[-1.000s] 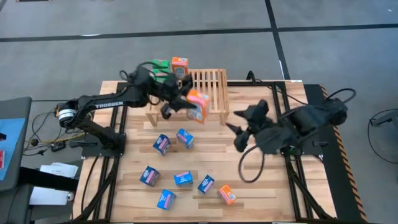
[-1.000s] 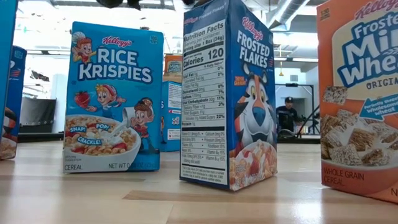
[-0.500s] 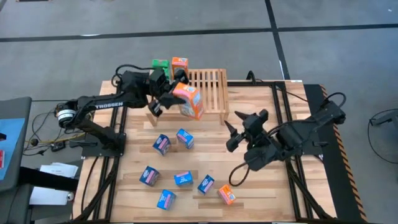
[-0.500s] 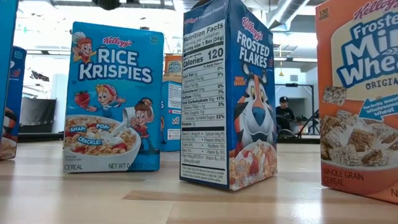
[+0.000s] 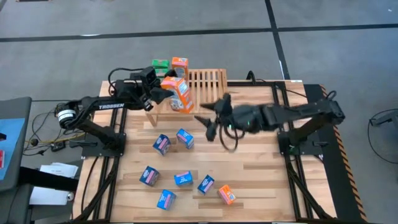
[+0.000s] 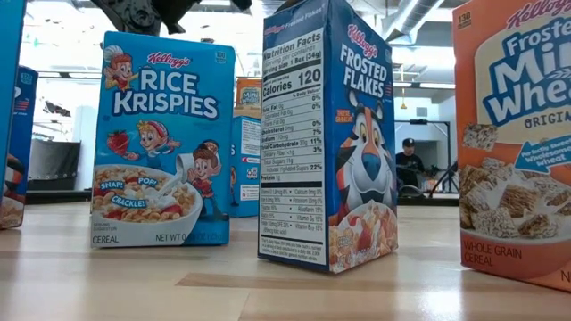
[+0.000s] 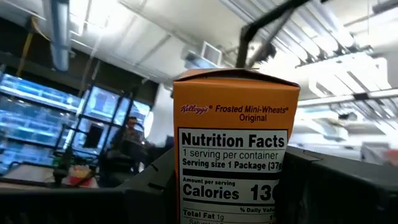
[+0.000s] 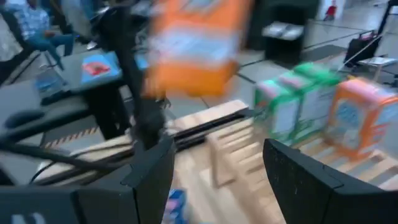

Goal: Stack cereal on shelf
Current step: Put the right orange cereal box on the shelf aligned with the other orange cereal box

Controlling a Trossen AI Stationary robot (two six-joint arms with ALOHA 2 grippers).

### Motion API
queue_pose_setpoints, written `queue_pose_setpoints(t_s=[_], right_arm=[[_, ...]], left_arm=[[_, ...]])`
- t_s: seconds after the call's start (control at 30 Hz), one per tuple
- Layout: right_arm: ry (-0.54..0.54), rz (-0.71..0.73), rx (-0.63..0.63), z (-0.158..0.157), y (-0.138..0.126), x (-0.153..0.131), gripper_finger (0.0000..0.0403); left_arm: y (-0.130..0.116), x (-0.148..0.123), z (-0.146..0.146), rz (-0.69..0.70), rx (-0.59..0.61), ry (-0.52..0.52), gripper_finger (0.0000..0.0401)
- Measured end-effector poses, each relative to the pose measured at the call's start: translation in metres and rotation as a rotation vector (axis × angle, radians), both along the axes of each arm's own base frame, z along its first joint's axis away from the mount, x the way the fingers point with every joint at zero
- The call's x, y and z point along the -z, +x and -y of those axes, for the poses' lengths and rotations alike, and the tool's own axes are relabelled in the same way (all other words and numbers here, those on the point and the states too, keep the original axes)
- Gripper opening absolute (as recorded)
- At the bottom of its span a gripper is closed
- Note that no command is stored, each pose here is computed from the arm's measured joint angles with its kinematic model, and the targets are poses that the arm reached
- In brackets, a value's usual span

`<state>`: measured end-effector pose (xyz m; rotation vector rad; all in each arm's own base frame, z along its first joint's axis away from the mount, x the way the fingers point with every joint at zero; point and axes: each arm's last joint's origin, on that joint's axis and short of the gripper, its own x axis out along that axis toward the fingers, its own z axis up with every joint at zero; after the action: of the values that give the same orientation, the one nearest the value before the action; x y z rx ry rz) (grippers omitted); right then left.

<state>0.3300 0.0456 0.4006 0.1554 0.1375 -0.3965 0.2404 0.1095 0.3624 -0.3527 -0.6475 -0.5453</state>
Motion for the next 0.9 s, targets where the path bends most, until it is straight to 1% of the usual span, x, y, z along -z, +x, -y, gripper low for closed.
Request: queue_pose_setpoints(t_s=[0.13, 0.23, 0.3, 0.37, 0.47, 0.57, 0.67, 0.73, 0.9], right_arm=[[-0.039, -0.057, -0.007, 0.006, -0.01, -0.014, 0.027], [-0.051, -0.046, -0.058, 0.015, -0.007, -0.019, 0.027], [-0.035, -0.003, -0.096, 0.025, -0.006, -0.027, 0.027], [-0.028, 0.029, -0.094, 0.035, -0.008, -0.036, 0.027], [-0.04, 0.011, -0.09, 0.042, -0.007, -0.034, 0.027], [-0.039, -0.007, -0.135, 0.044, -0.005, -0.031, 0.0273], [-0.005, 0.013, -0.153, 0.049, -0.006, -0.033, 0.0285], [-0.001, -0.004, -0.147, 0.053, -0.006, -0.031, 0.0299], [-0.033, -0.003, -0.135, 0.058, -0.006, -0.032, 0.0331]], left_arm=[[-0.009, -0.007, -0.001, 0.006, -0.012, 0.047, 0.0146], [-0.008, -0.006, -0.003, -0.03, -0.051, 0.066, 0.0146], [-0.005, -0.004, -0.004, -0.074, -0.084, 0.084, 0.0146], [0.0, 0.0, -0.005, -0.115, -0.117, 0.086, 0.0146], [0.004, 0.004, -0.006, -0.144, -0.149, 0.096, 0.0146], [0.006, 0.006, -0.006, -0.163, -0.167, 0.108, 0.0146], [0.008, 0.007, -0.006, -0.167, -0.187, 0.112, 0.0146], [0.008, 0.008, -0.007, -0.168, -0.204, 0.111, 0.0146], [0.009, 0.008, -0.007, -0.169, -0.226, 0.125, 0.0146]])
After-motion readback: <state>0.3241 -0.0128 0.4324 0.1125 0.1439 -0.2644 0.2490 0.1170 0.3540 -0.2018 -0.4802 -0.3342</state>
